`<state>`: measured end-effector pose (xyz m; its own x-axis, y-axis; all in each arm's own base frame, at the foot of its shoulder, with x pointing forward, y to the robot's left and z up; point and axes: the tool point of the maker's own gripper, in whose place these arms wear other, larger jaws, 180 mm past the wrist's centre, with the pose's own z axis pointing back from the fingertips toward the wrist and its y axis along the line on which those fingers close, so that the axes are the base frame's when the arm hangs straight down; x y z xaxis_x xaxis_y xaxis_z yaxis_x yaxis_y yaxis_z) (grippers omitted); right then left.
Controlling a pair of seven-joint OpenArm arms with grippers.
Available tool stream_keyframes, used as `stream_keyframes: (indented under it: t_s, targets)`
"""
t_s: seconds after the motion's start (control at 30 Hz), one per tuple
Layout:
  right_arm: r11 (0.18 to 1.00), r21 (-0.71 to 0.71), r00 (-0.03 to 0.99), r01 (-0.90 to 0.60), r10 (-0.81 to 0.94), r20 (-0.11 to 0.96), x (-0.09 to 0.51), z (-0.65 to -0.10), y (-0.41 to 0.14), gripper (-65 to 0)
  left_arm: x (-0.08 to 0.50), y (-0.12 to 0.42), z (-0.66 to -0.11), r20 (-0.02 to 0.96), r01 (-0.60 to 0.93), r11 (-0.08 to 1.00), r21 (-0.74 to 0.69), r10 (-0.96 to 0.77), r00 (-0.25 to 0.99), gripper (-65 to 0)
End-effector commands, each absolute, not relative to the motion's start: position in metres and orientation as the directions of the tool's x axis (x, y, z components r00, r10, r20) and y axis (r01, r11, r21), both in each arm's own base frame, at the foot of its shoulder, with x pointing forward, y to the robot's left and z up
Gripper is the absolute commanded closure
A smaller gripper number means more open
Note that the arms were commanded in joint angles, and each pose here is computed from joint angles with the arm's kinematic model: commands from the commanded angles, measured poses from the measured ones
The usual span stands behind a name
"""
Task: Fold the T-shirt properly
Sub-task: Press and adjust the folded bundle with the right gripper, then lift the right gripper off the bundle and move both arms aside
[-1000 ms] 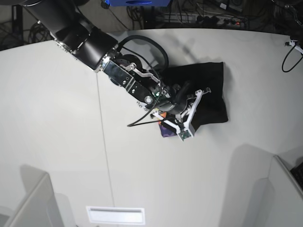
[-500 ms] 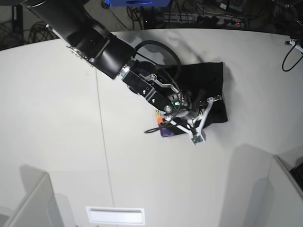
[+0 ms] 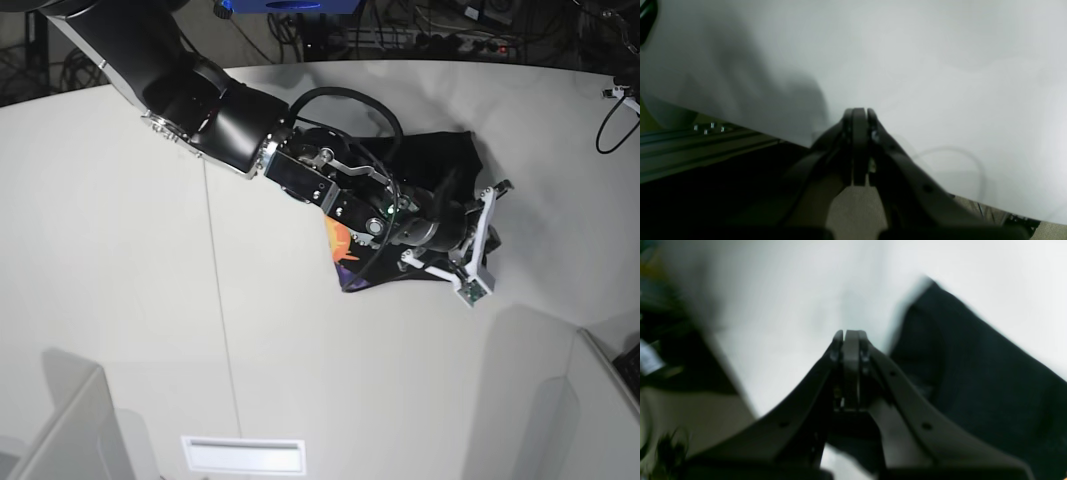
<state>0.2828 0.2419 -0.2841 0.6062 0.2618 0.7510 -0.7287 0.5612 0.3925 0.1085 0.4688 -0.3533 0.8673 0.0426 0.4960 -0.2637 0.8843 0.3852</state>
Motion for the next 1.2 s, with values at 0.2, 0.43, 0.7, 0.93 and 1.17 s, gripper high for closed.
stream_keyframes:
  t_s: [0.2,0.43,0.7,0.93,1.17]
  targets:
    - [0.627,0.36,0.651,-0.691,0.325,0.686,0.277,-0.303,0.223,0.0,0.116,0.476,-0.338,0.518,-0.261,0.872,0.414,0.01,0.855,0.0]
    - [0.641,0.261,0.632,-0.722,0.459,0.625,0.243,-0.361,0.221,0.0,0.116,0.475,-0.339,0.519,-0.261,0.874,0.41,0.012,0.855,0.0]
    - [0.544,0.192,0.529,-0.817,0.573,0.626,0.2,-0.388,0.233,0.0,0.116,0.475,-0.339,0.52,-0.262,0.873,0.412,0.012,0.854,0.0]
    - [0.505,0.201,0.485,-0.839,0.528,0.698,0.197,-0.361,0.248,0.0,0.116,0.473,-0.34,0.52,-0.261,0.875,0.407,0.012,0.854,0.0]
    - [0.496,0.204,0.455,-0.844,0.46,0.762,0.203,-0.345,0.258,0.0,0.131,0.459,-0.338,0.611,-0.277,0.914,0.297,0.041,0.79,0.0]
